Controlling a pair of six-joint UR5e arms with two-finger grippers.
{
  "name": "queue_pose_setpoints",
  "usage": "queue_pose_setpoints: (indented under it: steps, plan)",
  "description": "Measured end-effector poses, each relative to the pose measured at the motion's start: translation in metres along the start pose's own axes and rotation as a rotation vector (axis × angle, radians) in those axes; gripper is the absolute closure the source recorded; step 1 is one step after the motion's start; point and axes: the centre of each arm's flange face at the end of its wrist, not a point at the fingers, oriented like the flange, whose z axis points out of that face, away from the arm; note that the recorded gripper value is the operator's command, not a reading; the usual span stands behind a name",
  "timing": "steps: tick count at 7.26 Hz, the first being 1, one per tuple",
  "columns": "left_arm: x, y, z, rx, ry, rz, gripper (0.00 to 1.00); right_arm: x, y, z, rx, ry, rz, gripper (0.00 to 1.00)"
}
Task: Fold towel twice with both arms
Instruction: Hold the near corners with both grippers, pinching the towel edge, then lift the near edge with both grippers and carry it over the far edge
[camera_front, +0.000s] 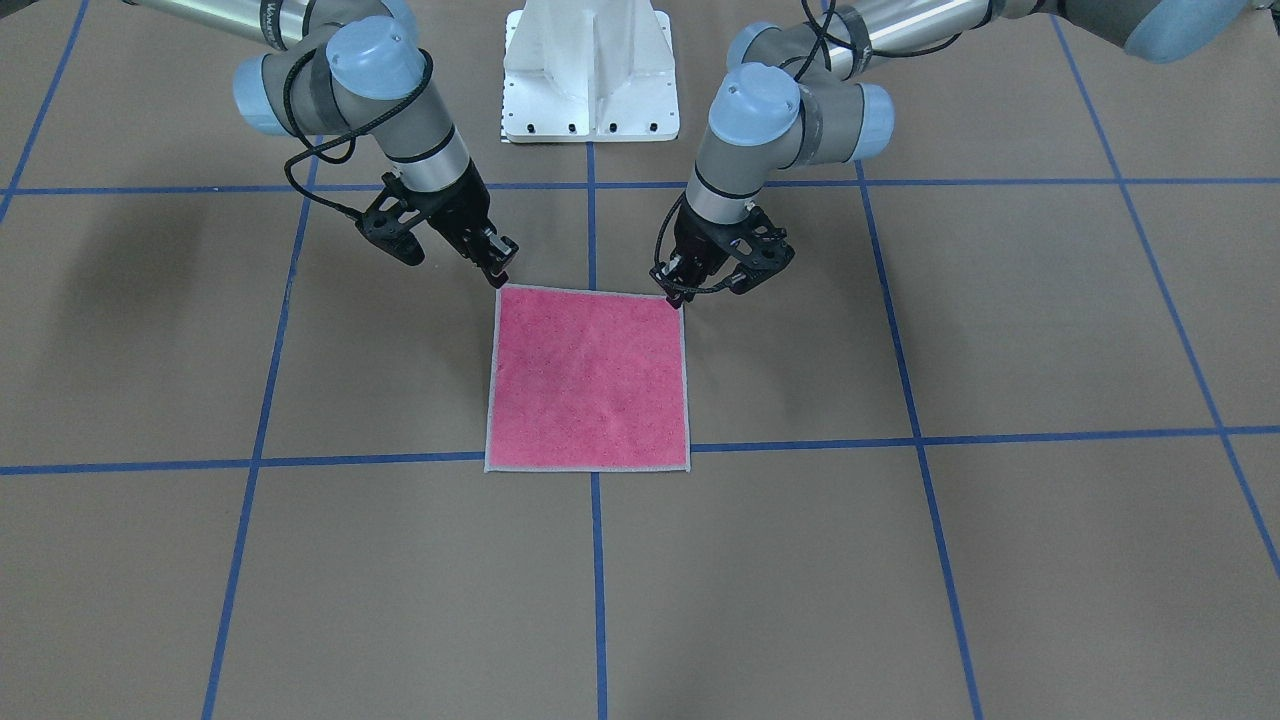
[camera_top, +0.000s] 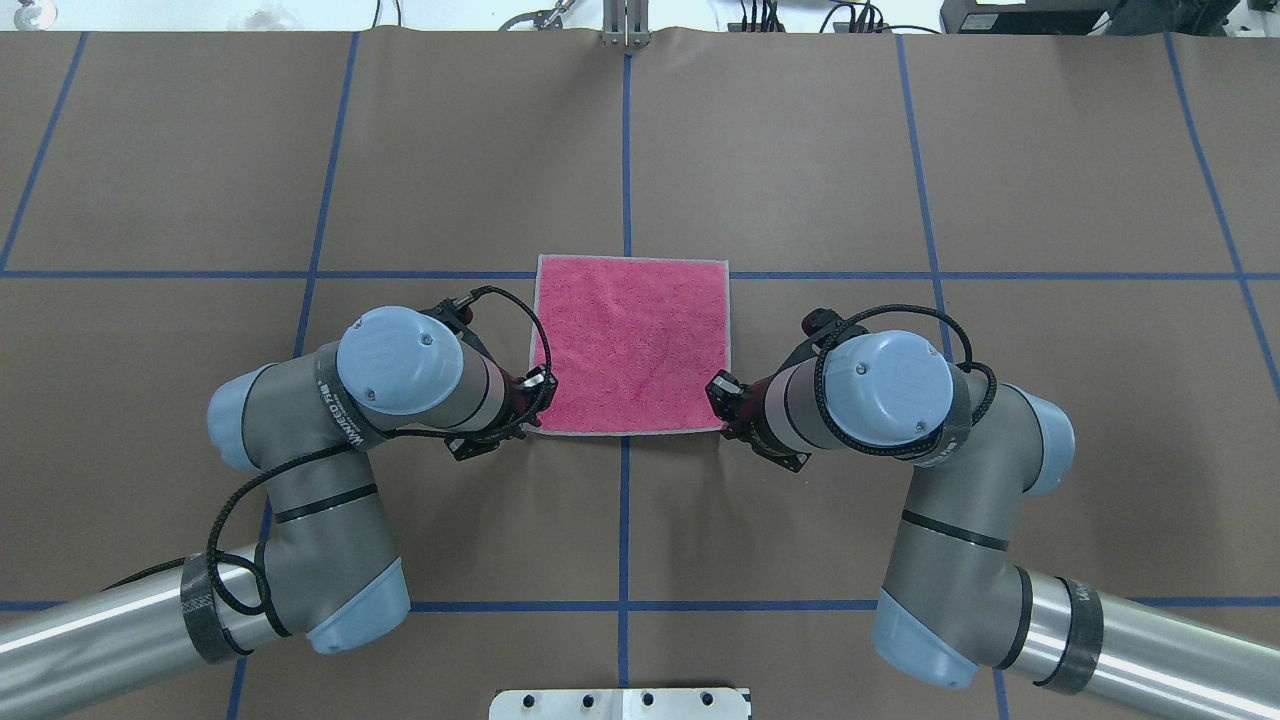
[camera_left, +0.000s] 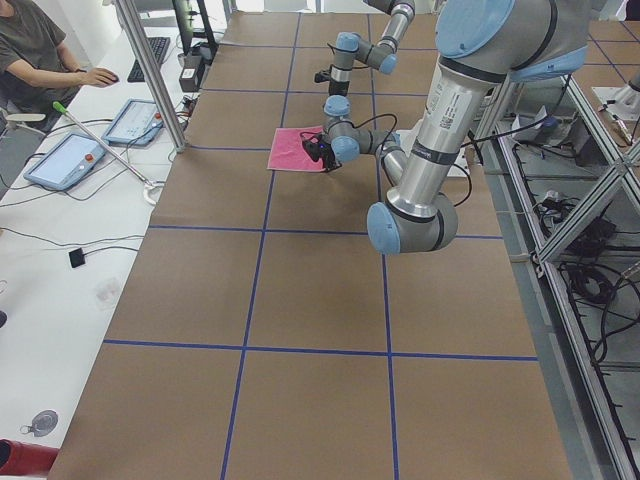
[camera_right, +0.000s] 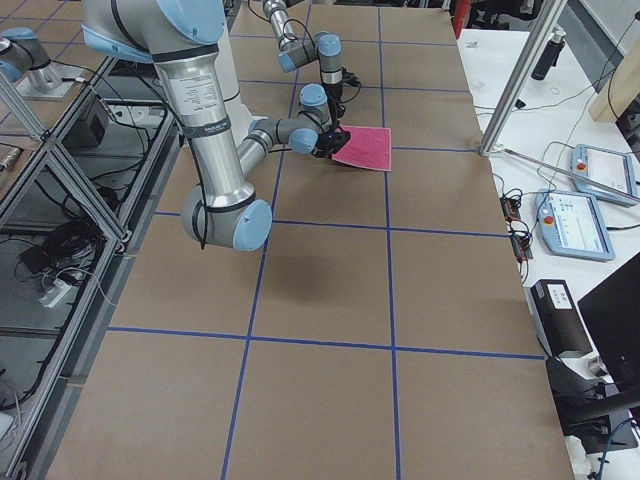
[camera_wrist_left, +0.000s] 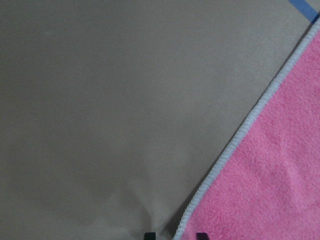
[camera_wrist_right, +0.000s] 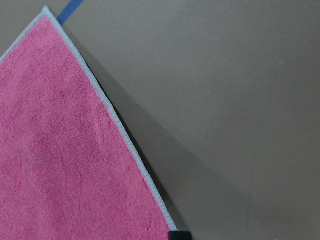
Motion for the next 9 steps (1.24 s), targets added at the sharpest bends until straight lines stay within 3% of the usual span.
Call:
queue_pose_setpoints:
  steps: [2,9]
  plan:
    - [0.002,0.001,-0.003,-0.003,0.006,0.001,1.0,0.001,-0.001,0.001,0.001,0.001,0.0,1.0]
    - [0.016,0.016,-0.036,-0.034,0.066,-0.036,1.0,0.014,-0.004,-0.021,-0.013,-0.012,-0.003,1.0]
